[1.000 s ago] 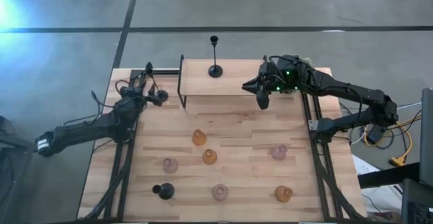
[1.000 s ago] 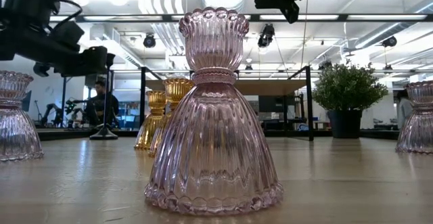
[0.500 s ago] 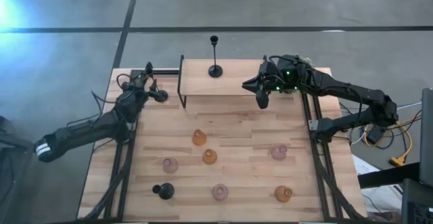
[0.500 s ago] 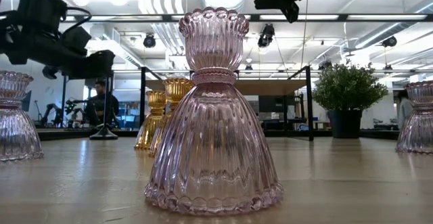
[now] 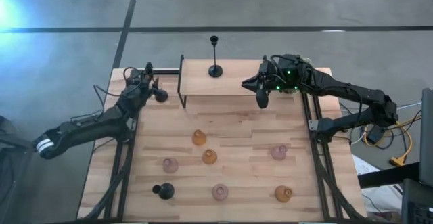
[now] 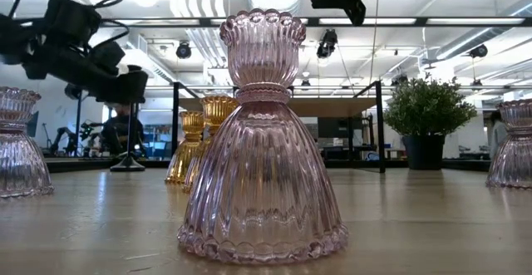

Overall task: Pick & Place candle stick holders
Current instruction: Put the top black candle holder on the shelf

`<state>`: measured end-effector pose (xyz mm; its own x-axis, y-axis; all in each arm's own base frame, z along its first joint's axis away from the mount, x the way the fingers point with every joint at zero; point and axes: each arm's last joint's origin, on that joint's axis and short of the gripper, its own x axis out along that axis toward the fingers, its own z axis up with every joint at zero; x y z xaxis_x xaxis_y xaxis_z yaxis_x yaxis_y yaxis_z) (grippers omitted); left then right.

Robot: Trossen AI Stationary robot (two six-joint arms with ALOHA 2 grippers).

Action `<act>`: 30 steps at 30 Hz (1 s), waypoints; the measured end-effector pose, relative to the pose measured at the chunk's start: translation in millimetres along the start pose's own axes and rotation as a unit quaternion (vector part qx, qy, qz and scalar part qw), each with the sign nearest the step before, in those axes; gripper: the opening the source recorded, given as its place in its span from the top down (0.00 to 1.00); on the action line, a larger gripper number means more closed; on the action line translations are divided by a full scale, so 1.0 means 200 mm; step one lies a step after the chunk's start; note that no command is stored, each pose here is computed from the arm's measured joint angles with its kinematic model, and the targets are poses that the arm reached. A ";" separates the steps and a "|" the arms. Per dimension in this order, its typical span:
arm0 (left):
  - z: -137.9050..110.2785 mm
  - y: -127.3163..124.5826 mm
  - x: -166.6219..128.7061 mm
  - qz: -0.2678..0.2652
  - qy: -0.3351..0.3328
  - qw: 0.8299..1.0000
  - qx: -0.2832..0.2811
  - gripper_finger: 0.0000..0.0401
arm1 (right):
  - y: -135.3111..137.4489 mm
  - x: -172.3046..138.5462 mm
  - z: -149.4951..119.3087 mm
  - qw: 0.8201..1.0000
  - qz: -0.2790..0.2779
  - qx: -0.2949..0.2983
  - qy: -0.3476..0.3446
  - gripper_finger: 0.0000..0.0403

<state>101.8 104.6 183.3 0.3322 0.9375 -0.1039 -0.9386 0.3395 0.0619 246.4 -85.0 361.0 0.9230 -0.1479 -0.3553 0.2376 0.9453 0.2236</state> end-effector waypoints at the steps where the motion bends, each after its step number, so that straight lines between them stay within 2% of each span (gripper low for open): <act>1: 0.03 0.00 0.00 -0.009 -0.008 1.000 0.004 0.76 | 0.00 0.00 0.00 1.000 0.000 0.000 0.000 0.87; 3: 0.09 -0.01 0.00 -0.034 -0.020 0.999 0.018 0.89 | 0.00 0.00 0.00 1.000 0.000 0.000 0.000 0.87; 4: 0.12 -0.02 0.00 -0.048 -0.020 0.998 0.023 0.92 | 0.00 0.00 0.00 1.000 0.000 0.000 0.000 0.87; 12: 0.44 0.02 -0.08 -0.079 0.051 0.989 0.114 0.92 | 0.00 0.00 0.00 1.000 0.002 0.000 -0.001 0.87; 16: 0.66 0.08 -0.19 -0.106 0.029 0.990 0.090 0.92 | 0.00 0.00 0.00 1.000 0.002 -0.008 -0.001 0.87; 19: 0.81 0.11 -0.28 -0.163 -0.012 0.985 0.049 0.92 | 0.00 0.00 0.00 1.000 0.010 -0.008 0.000 0.87; 21: 0.88 0.12 -0.33 -0.219 -0.037 0.974 0.031 0.92 | 0.01 0.00 0.00 1.000 0.021 -0.009 -0.001 0.87; 24: 0.97 0.12 -0.37 -0.310 -0.054 0.949 -0.005 0.92 | 0.02 -0.01 0.01 0.999 0.040 -0.012 -0.002 0.87; 27: 1.02 0.10 -0.39 -0.383 -0.051 0.921 -0.044 0.92 | 0.02 -0.01 0.01 0.998 0.060 -0.019 -0.003 0.87; 30: 1.03 0.06 -0.36 -0.426 -0.017 0.903 -0.061 0.92 | 0.03 -0.03 0.02 0.996 0.089 -0.024 -0.007 0.87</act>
<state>85.7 57.4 396.3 0.9386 0.3435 -0.0328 -0.3447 0.9289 -0.1357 243.9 -78.7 367.7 0.9535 0.0204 -0.3008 0.0543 0.9698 0.2379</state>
